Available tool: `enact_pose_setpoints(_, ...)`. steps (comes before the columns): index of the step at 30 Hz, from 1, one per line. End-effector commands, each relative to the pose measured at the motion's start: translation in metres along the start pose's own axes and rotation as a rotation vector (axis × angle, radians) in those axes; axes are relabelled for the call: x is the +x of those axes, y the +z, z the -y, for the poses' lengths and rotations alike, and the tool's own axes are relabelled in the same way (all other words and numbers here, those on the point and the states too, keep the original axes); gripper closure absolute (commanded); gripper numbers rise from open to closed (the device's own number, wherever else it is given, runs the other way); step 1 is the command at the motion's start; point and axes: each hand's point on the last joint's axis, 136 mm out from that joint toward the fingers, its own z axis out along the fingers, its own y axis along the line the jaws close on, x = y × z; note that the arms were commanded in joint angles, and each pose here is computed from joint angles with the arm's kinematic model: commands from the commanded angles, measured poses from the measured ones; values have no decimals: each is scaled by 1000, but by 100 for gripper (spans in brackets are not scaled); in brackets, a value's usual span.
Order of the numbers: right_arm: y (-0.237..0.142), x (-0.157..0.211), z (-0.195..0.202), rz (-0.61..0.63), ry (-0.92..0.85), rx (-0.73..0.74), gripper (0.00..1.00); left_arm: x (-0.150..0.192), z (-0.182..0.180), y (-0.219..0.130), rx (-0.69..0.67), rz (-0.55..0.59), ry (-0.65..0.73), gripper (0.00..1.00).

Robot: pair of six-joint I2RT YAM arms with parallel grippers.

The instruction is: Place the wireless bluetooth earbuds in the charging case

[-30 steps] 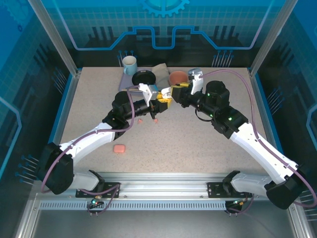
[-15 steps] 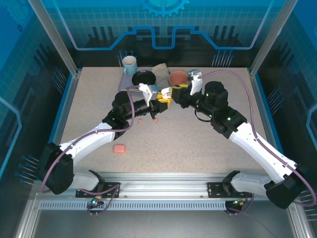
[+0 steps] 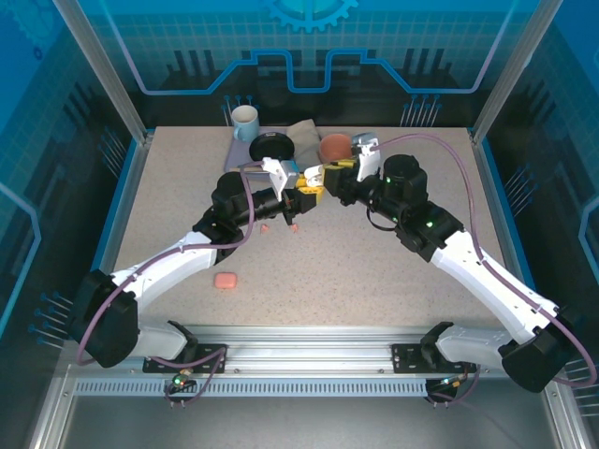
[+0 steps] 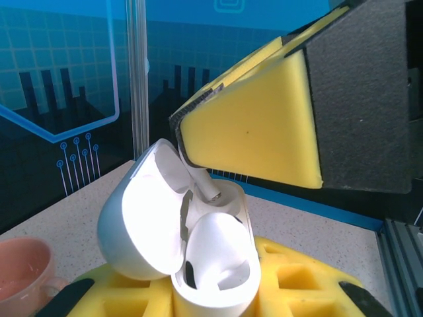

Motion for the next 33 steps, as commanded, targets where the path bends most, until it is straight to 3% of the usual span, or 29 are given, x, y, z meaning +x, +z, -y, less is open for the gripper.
enact_pose_setpoints(1,1,6,-3,-6,-53,2,72,-38,14,-5,36,92,56,100)
enact_pose_setpoints(14,-5,29,-20,-63,-117,-47,71,-36,9,-3,14,89,56,100)
enact_pose_setpoints(24,-12,13,-14,-21,-112,1,50,-32,8,-1,16,82,45,100)
enact_pose_setpoints(33,-27,-1,-1,16,-87,59,48,-29,7,0,16,78,41,100)
